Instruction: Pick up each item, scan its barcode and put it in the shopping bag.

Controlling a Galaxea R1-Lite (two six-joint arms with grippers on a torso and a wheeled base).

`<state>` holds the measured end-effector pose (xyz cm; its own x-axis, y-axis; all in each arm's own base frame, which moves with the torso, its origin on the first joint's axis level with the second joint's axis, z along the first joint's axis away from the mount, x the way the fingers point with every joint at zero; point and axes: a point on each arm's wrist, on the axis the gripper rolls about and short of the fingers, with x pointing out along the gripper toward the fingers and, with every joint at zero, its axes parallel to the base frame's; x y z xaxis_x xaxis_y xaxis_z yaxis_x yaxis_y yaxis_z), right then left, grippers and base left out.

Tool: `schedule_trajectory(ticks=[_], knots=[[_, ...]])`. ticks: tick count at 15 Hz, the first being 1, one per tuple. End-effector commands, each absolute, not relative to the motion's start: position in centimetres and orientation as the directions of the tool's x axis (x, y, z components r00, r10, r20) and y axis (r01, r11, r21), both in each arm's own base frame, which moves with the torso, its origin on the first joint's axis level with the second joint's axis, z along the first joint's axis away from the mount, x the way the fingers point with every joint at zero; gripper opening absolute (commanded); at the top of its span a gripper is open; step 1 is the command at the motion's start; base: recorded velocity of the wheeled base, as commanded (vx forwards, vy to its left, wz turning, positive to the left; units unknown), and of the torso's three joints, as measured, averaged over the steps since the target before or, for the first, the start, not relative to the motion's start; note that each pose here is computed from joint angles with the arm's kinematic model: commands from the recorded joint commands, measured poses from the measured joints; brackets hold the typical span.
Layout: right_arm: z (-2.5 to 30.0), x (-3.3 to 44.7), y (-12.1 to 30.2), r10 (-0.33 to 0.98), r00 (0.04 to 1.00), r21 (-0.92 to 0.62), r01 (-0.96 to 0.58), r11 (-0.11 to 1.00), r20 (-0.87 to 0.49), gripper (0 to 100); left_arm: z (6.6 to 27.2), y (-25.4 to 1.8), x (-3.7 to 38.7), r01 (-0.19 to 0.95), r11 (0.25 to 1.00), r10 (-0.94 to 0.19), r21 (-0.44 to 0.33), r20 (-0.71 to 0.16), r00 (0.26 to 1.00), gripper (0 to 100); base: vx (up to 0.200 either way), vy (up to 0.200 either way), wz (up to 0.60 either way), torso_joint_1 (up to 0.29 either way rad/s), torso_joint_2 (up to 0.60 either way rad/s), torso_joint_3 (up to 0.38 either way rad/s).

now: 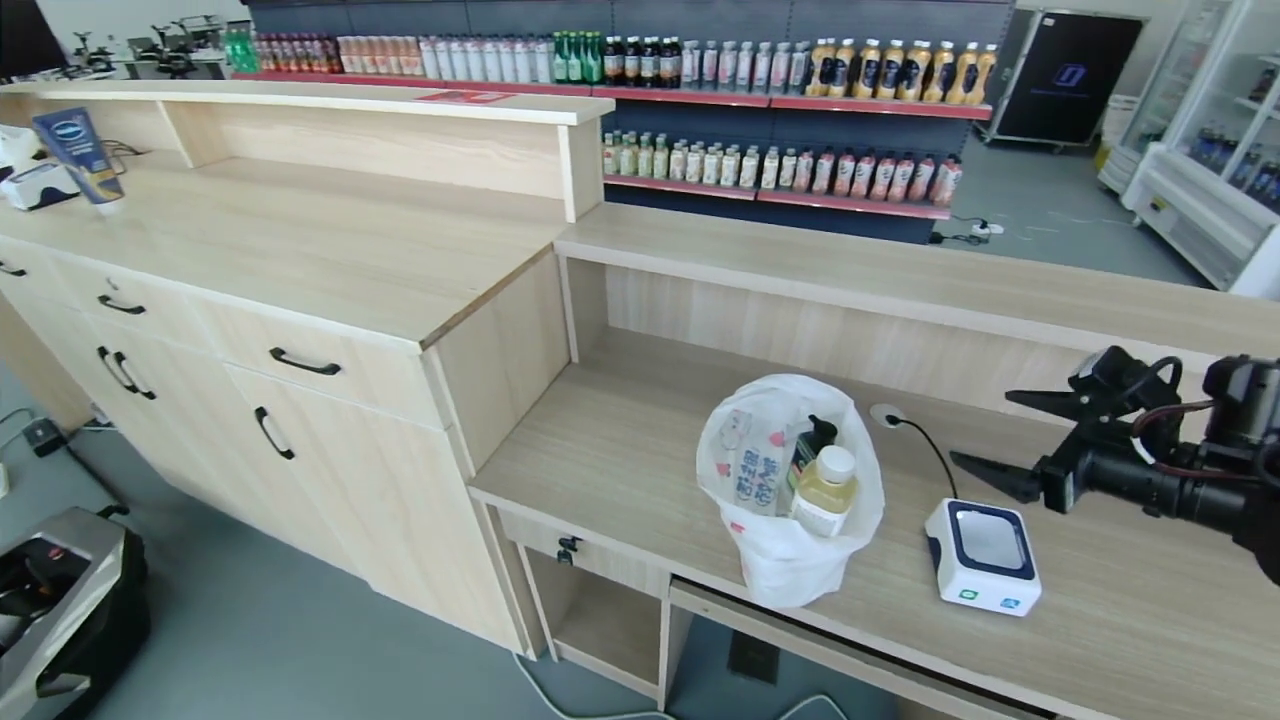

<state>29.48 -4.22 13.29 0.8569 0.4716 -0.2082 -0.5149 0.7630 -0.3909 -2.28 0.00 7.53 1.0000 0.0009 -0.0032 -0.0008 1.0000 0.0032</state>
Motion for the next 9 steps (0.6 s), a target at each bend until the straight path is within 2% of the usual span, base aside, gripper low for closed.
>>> schedule_trajectory(ticks=[1,4,9], knots=[[19.5,25.9,-3.7,0.349,0.936,-0.417,-0.336,0.844,-0.049,100,7.5,0.0,-2.3,-0.002,1.0,0.002,0.003,-0.003,1.0,100,0.0,0.0,-0.6,0.002,0.01,0.002],[21.9,23.1,-3.0,0.204,0.979,-0.317,-0.19,0.929,0.01,100,7.5,0.0,-2.3,-0.002,1.0,0.002,0.003,-0.003,1.0,100,0.0,0.0,-0.6,0.002,0.0,0.001],[20.6,16.3,-2.0,0.109,0.994,-0.214,-0.106,0.971,-0.001,100,7.5,0.0,-2.3,-0.002,1.0,0.002,0.003,-0.003,1.0,100,0.0,0.0,-0.6,0.003,0.0,0.004]])
